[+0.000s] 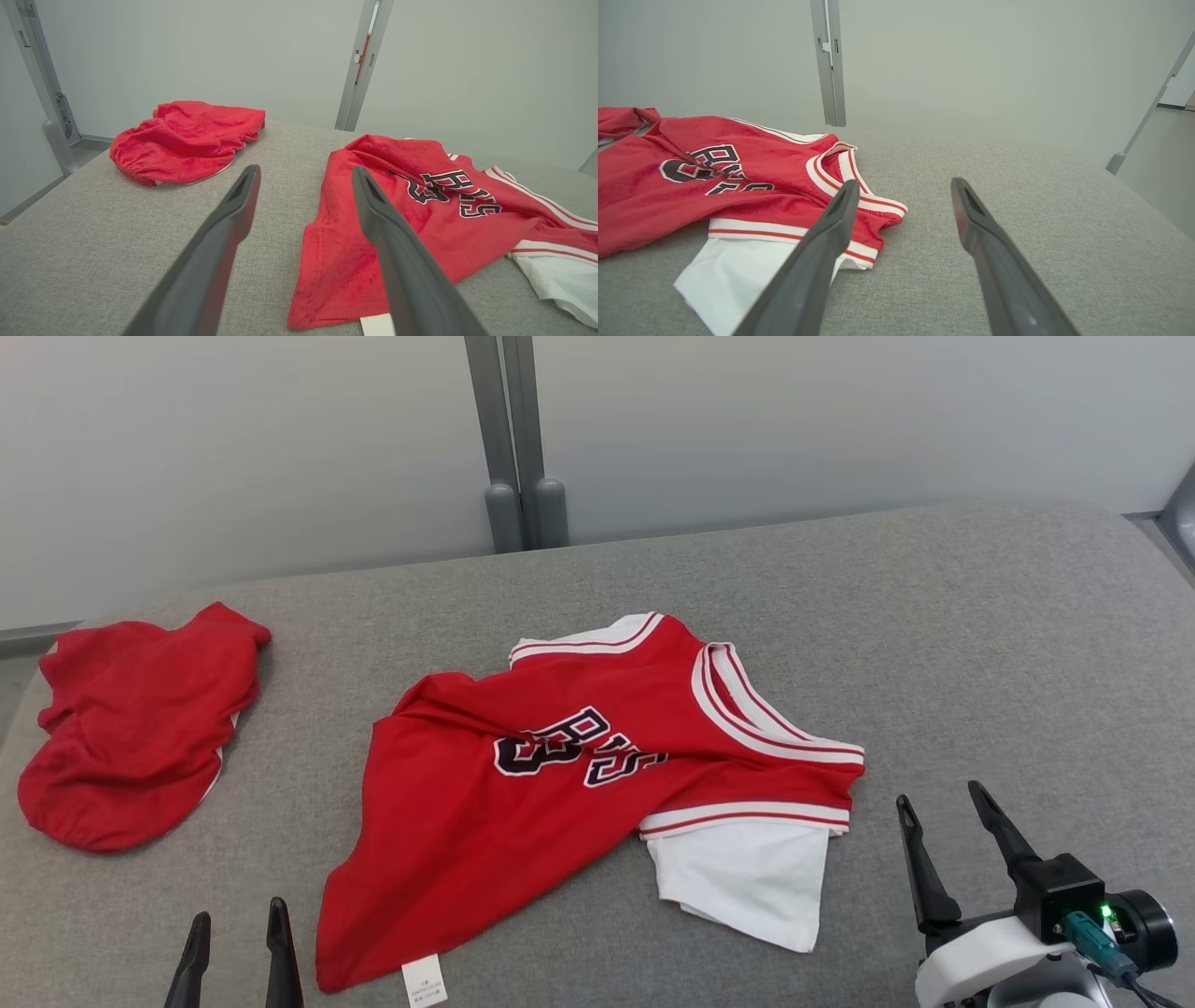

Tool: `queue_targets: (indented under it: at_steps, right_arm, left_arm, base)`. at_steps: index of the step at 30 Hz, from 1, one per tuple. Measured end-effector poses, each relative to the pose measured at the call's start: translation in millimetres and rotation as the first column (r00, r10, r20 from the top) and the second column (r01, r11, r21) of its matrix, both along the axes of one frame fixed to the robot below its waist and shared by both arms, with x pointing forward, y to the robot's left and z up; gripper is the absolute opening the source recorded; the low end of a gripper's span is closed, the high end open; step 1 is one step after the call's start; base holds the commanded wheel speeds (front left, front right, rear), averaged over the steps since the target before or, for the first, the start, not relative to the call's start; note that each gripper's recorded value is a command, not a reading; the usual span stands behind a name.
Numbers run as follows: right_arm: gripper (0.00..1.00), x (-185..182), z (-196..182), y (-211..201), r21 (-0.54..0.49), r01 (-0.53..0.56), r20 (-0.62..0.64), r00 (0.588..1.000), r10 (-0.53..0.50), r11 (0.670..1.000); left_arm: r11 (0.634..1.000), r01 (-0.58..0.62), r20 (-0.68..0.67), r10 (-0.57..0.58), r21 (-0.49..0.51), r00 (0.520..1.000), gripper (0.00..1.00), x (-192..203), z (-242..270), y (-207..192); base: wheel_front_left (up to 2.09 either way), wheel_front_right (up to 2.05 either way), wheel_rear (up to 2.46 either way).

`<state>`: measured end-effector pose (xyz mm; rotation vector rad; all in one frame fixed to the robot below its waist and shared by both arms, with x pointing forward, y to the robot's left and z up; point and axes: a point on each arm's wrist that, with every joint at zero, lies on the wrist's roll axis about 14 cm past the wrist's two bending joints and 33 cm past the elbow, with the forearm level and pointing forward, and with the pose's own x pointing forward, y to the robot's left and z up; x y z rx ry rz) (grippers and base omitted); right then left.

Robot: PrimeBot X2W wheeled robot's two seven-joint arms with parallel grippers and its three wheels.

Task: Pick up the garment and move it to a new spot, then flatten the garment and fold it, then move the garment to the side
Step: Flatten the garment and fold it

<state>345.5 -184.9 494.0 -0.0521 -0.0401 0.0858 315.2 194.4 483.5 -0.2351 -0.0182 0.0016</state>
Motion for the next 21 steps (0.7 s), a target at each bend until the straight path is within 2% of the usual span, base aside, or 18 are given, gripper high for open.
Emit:
queue_targets:
  at_steps: [3, 7, 12, 21]
  right_arm:
    - [1.0, 0, 0, 4, 0.009, -0.011, -0.001, 1.0, 0.011, 1.0]
    - [1.0, -10, -37, 19, 0.044, -0.048, -0.119, 0.991, 0.053, 0.998]
    - [1.0, -22, -85, 39, 0.055, -0.119, -0.295, 0.947, 0.13, 0.991]
    - [1.0, -9, -106, 72, 0.077, -0.224, -0.396, 0.887, 0.236, 0.971]
  left_arm:
    - [1.0, 0.011, -0.014, -0.011, -0.002, 1.0, 1.0, -1, -4, -4]
    - [0.999, 0.053, -0.105, -0.051, 0.01, 0.993, 1.0, -9, -32, -15]
    - [0.996, 0.091, -0.248, -0.087, 0.003, 0.965, 1.0, -22, -75, -24]
    - [0.991, 0.135, -0.331, -0.131, -0.012, 0.934, 1.0, -5, -101, -34]
  base:
    - [0.0, 0.0, 0.0]
    - [0.0, 0.0, 0.0]
    - [0.0, 0.0, 0.0]
    - [0.0, 0.0, 0.0]
